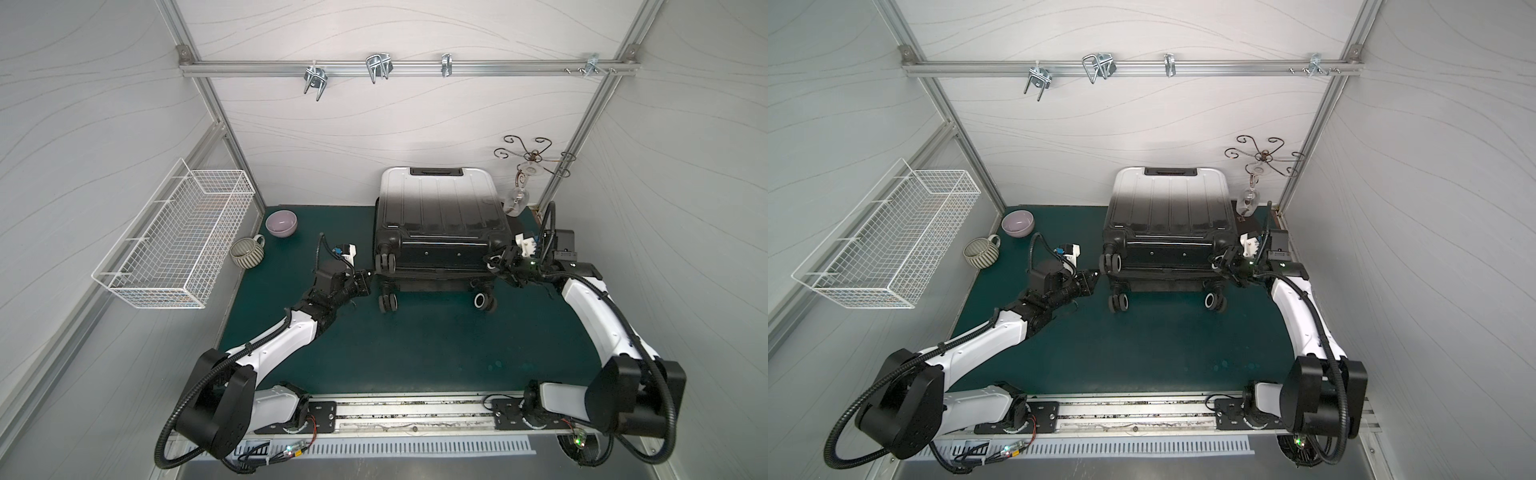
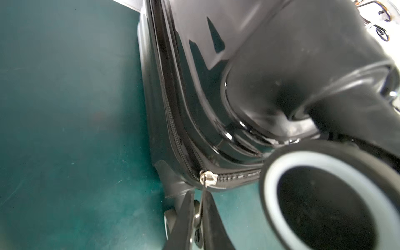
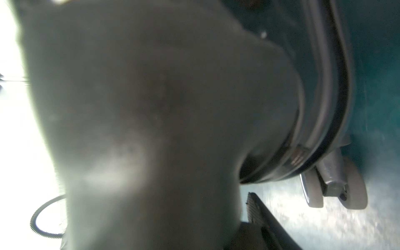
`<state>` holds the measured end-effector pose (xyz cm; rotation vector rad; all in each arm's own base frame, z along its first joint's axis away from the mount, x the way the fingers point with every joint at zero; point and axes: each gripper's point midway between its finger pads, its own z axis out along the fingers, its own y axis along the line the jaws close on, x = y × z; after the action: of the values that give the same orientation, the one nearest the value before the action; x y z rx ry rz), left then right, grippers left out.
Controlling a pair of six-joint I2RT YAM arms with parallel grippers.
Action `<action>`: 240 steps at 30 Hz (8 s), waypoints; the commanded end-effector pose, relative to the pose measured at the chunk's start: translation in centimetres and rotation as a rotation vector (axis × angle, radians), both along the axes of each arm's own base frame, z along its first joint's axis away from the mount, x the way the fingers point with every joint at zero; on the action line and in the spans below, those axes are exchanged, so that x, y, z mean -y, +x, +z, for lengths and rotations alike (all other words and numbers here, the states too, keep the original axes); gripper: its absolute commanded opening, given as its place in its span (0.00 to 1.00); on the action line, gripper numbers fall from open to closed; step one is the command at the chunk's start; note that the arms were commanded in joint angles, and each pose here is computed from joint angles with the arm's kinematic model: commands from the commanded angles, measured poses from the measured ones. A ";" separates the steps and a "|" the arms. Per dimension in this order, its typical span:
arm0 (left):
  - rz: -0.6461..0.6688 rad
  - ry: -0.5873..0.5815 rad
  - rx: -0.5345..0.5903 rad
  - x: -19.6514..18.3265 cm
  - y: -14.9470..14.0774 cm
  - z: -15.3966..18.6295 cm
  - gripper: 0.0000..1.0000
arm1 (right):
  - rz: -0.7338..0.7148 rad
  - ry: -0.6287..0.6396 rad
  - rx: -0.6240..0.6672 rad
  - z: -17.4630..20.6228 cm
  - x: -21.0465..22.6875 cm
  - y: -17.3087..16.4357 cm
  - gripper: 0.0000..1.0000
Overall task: Close the suitcase zippers
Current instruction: Zip the zipper on the suitcase.
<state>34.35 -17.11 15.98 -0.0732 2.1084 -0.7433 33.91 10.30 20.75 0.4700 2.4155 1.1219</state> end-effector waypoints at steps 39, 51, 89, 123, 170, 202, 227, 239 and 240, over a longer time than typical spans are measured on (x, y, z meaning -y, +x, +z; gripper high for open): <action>0.022 -0.113 0.057 1.2 -3.6 -1.9 0.00 | 0.181 -0.538 0.118 3.5 -30.2 -7.4 0.80; 0.013 -0.112 0.067 1.2 -3.8 -2.4 0.00 | 0.096 -0.619 0.060 -0.4 -32.0 -4.9 0.80; 0.367 0.107 -0.055 -9.5 4.3 0.7 0.00 | 0.409 -0.435 0.101 2.1 -8.6 -16.2 0.00; 0.558 0.141 -0.126 -15.9 -3.3 0.6 0.00 | -0.217 -0.527 -0.056 -1.4 7.0 -8.6 0.00; 0.127 0.107 -0.429 -6.5 -9.9 6.6 0.59 | -0.038 -0.411 -0.040 -3.5 -3.0 -9.0 0.59; 0.131 -0.311 -0.495 -5.3 -1.0 3.2 0.00 | 0.824 -0.603 0.525 -8.2 -15.9 -17.3 0.65; 0.088 -0.308 -0.428 -2.9 -1.3 8.0 0.00 | 0.688 -0.504 0.750 -7.8 -22.2 -12.6 0.52; 0.101 -0.318 -0.405 -2.9 -0.8 9.1 0.00 | 0.661 -0.404 0.634 -8.4 -23.0 -13.5 0.38; 0.099 -0.318 -0.404 -2.8 -0.8 9.0 0.00 | 0.655 -0.408 0.630 -8.6 -23.1 -13.3 0.37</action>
<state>31.28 -11.12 16.84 -0.8696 2.5246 -0.8738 19.87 32.12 10.70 -0.8548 2.1712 0.6996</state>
